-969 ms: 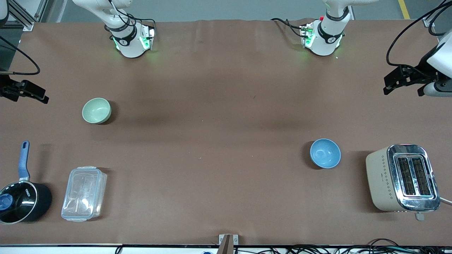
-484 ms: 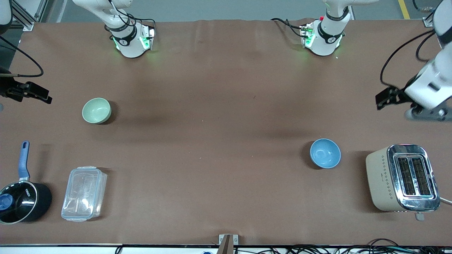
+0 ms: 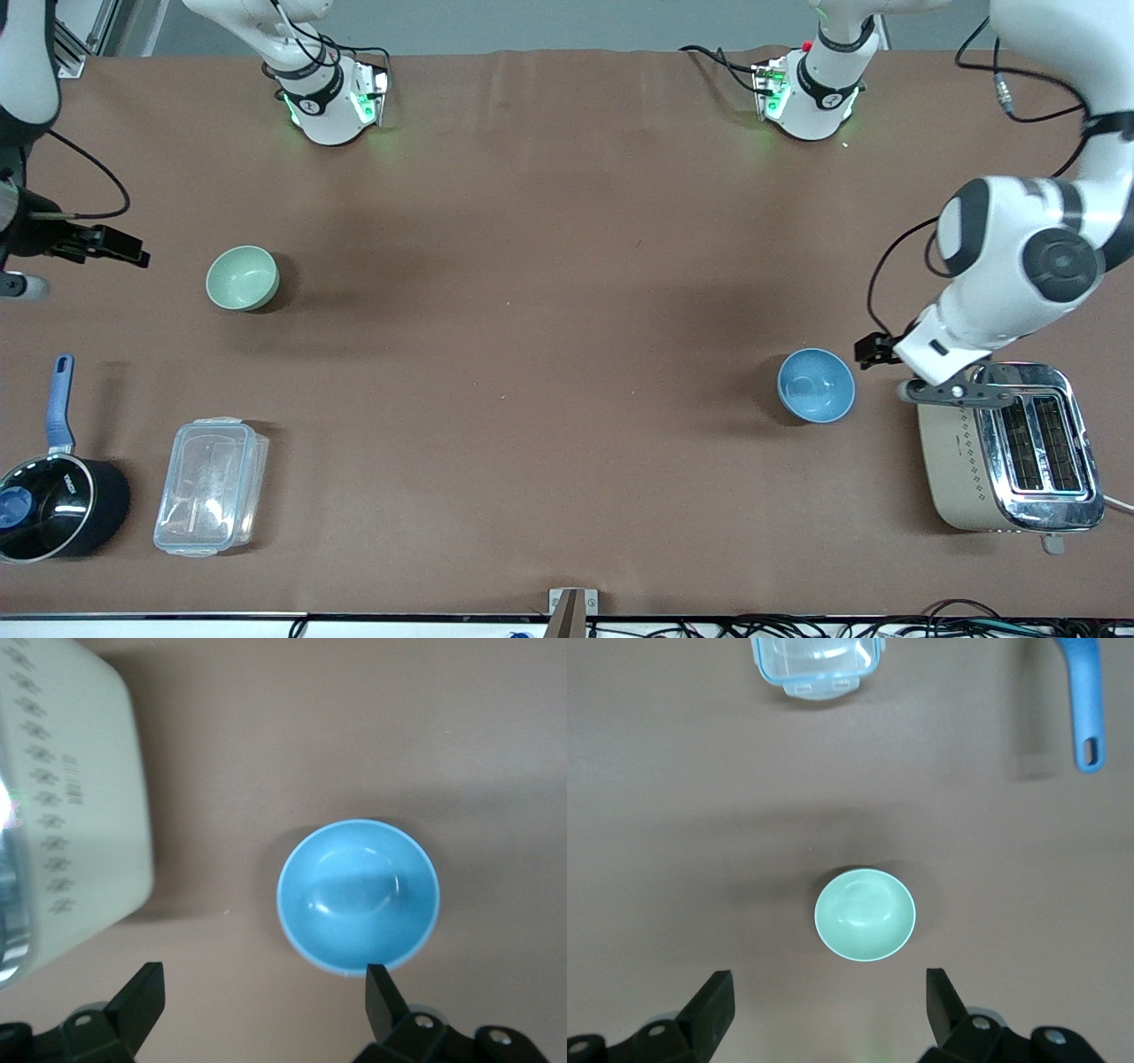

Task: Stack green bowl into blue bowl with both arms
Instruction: 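Reach the left gripper to the blue bowl while the right gripper reaches the green bowl, then grasp the blue bowl rim with the left gripper while the right grasps green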

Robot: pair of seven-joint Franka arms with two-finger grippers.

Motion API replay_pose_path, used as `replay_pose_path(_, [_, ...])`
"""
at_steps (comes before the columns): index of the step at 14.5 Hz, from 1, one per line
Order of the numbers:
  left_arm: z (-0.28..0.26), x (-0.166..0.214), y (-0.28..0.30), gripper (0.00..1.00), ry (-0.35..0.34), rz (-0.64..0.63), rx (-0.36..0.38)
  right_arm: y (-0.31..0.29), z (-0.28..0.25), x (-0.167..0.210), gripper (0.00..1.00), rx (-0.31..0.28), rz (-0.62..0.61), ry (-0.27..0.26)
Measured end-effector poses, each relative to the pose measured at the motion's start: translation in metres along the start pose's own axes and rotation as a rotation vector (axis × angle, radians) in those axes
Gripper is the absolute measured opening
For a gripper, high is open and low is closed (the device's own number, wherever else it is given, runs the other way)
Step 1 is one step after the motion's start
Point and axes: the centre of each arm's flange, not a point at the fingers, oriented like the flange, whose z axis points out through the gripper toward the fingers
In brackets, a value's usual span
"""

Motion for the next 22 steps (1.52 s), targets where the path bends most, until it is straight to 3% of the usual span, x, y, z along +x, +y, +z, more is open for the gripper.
replay_pose_path(3, [0.044, -0.009, -0.002, 0.95, -0.036, -0.026, -0.007, 0.02, 0.048, -0.016, 0.95, 0.014, 0.038, -0.026])
replay_pose_path(7, [0.079, -0.012, -0.01, 0.77, -0.054, -0.041, -0.015, 0.044, 0.106, -0.035, 0.94, 0.031, 0.088, -0.035])
replay_pose_path(9, [0.095, -0.011, -0.009, 0.62, -0.052, -0.046, -0.024, 0.053, 0.133, -0.043, 0.94, 0.035, 0.11, -0.022])
replay_pose_path(10, [0.103, -0.011, -0.009, 0.61, -0.051, -0.059, -0.036, 0.056, 0.144, -0.046, 0.94, 0.035, 0.118, -0.01])
replay_pose_path(12, [0.116, -0.011, -0.012, 0.48, -0.052, -0.083, -0.055, 0.066, 0.162, -0.052, 0.93, 0.036, 0.142, 0.017])
replay_pose_path(13, [0.119, -0.011, -0.013, 0.47, -0.054, -0.089, -0.059, 0.07, 0.17, -0.055, 0.93, 0.036, 0.153, 0.023])
replay_pose_path(17, [0.126, -0.007, -0.012, 0.1, -0.057, -0.136, -0.101, 0.085, 0.208, -0.061, 0.9, 0.033, 0.191, -0.013])
replay_pose_path(22, [0.106, 0.014, -0.002, 0.04, -0.012, -0.142, -0.126, 0.091, 0.272, -0.058, 0.88, 0.016, 0.218, -0.069])
